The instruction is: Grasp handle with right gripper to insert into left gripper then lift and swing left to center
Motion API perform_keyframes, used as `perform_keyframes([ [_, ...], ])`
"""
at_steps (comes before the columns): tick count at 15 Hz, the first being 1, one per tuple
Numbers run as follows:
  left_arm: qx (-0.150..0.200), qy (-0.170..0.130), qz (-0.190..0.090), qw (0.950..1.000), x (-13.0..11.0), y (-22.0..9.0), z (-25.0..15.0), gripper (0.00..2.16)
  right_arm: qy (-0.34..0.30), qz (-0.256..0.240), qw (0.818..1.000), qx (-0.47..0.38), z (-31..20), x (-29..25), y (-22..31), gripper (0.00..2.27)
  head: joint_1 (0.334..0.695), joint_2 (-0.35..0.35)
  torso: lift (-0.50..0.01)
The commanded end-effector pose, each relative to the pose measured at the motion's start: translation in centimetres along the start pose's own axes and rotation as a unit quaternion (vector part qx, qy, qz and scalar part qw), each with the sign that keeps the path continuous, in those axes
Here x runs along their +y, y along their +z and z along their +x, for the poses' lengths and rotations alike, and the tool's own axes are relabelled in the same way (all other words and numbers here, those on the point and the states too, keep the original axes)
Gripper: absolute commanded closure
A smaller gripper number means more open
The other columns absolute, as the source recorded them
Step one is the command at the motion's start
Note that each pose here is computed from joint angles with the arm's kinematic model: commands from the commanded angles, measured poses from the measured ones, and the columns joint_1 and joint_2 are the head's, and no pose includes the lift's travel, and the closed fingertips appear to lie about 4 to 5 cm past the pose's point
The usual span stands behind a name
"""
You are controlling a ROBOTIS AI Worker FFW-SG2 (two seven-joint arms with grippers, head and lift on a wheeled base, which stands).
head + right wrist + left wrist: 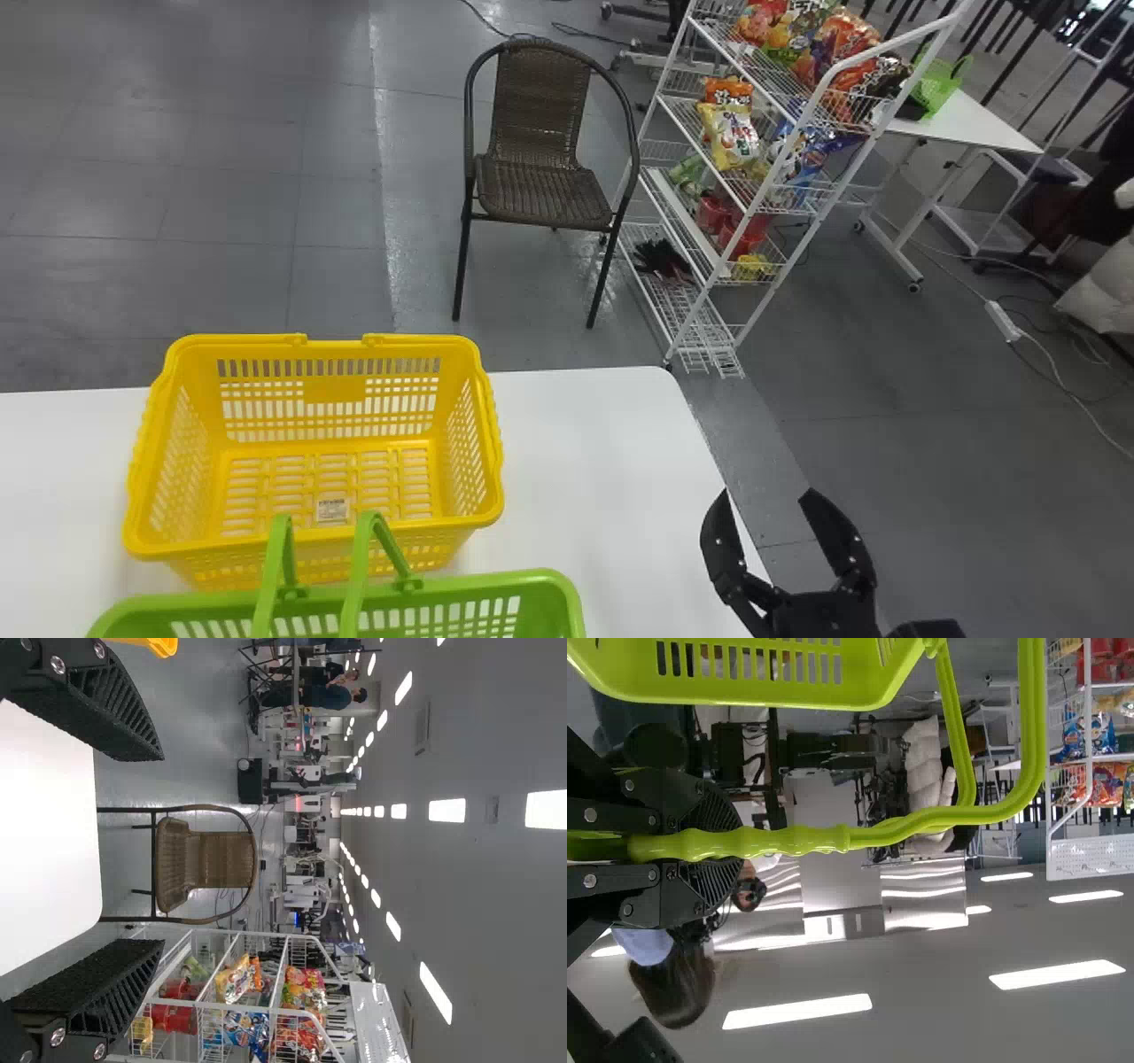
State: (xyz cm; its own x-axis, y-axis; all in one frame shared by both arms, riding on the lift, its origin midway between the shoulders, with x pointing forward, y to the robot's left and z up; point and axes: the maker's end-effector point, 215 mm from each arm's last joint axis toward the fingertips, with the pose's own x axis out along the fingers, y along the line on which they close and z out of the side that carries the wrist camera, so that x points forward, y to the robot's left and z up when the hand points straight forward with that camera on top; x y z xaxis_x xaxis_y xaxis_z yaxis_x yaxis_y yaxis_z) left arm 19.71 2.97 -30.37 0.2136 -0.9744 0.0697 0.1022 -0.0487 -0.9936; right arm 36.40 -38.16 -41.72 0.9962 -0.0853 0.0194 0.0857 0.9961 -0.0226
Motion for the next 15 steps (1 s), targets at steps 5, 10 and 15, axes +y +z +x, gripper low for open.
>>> perform_keyframes([
  [5,0.004,-0.003,-0.005,1.0,-0.1,-0.6,-0.1,1.89,0.004,0.001,1.0,-0.001,0.1,0.4,0.1,0.06,0.695,-0.35,0.0],
  [10,0.003,-0.003,-0.005,1.0,-0.1,-0.6,-0.2,1.89,0.005,0.0,1.0,0.001,0.0,0.5,-0.1,0.06,0.695,-0.35,0.0],
  [15,0.003,-0.002,-0.004,1.0,-0.3,-0.8,-0.1,1.89,0.01,0.003,1.0,-0.001,0.1,1.1,0.0,0.06,0.695,-0.35,0.0],
])
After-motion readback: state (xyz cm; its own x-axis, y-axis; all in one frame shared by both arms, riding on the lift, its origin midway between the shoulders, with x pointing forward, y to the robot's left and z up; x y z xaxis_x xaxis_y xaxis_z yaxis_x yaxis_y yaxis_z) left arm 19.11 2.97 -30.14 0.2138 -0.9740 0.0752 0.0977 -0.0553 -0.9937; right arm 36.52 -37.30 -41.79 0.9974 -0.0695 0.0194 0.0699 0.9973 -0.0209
